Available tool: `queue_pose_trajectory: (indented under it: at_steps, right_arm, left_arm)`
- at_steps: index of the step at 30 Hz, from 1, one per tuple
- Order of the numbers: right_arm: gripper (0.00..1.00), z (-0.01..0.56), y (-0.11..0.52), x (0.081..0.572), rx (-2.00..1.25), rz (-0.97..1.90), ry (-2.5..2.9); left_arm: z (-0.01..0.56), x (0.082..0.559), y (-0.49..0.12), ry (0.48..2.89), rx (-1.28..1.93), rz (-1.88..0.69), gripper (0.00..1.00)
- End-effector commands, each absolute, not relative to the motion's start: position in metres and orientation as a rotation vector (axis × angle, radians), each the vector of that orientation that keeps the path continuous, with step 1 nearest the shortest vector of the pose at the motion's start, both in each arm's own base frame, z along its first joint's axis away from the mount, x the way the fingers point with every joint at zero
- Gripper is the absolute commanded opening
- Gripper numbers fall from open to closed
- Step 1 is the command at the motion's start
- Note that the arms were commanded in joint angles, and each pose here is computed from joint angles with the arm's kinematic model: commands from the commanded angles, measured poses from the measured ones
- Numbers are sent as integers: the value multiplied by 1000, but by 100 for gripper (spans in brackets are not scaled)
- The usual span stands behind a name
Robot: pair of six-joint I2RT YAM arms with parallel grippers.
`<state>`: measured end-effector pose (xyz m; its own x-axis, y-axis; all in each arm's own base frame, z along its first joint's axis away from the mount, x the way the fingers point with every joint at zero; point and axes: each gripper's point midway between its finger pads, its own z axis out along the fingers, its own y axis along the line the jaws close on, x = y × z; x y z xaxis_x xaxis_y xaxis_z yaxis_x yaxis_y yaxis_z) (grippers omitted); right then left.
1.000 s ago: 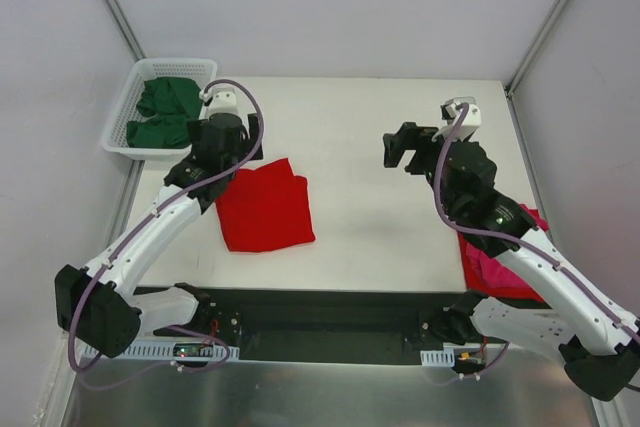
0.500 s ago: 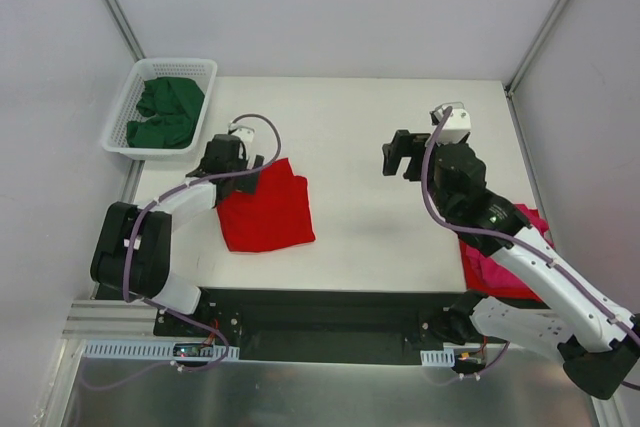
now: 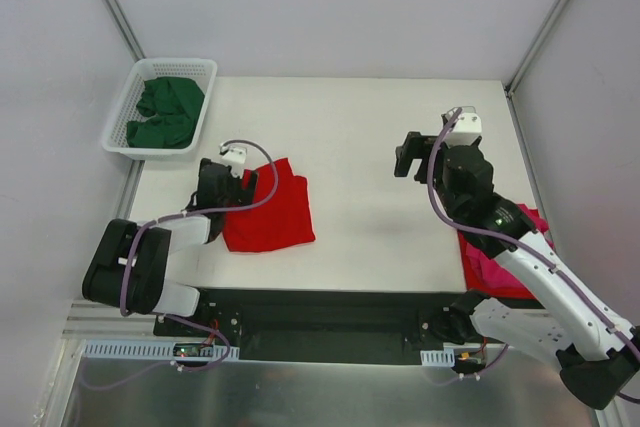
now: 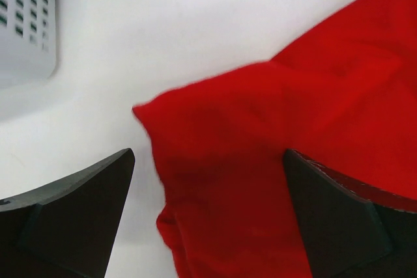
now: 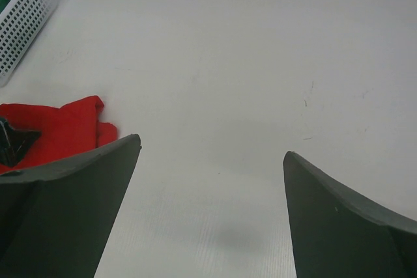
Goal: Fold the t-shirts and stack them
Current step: Fold the long partially folded tshirt into a neat square
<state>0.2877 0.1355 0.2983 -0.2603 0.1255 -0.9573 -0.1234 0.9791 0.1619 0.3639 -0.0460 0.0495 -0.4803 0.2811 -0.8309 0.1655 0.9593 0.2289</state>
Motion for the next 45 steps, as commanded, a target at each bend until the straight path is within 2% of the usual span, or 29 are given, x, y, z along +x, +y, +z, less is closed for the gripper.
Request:
queue_pose_trajectory:
  at_steps: [1, 4, 8, 13, 32, 37, 40, 43, 45]
  right_arm:
    - [96, 301, 140, 288, -6, 271, 1812]
    - [96, 298, 146, 289, -17, 295, 1826]
    - [96, 296, 151, 291, -39, 307, 1841]
    - [96, 297, 152, 292, -46, 311, 1844]
    - [96, 288, 163, 295, -69, 336, 1881]
    - [96, 292, 187, 292, -99, 441, 1858]
    - [96, 300, 191, 293, -137, 390, 1808]
    - [96, 309, 176, 296, -210, 219, 1795]
    - [96, 307, 142, 299, -59, 43, 1837]
  left_arm:
    - [93, 363, -37, 1825, 190, 64, 99]
    - [91, 346, -13, 1758, 47, 64, 99]
    - [89, 341, -26, 1686, 159, -15, 99]
    - [81, 345, -13, 1760, 48, -20, 99]
    - [82, 349, -15, 1764, 72, -26, 99]
    - [82, 349, -15, 1764, 70, -28, 99]
    - [82, 349, -15, 1764, 72, -28, 99]
    - [82, 349, -15, 1766, 72, -28, 99]
    - [81, 348, -15, 1767, 71, -27, 99]
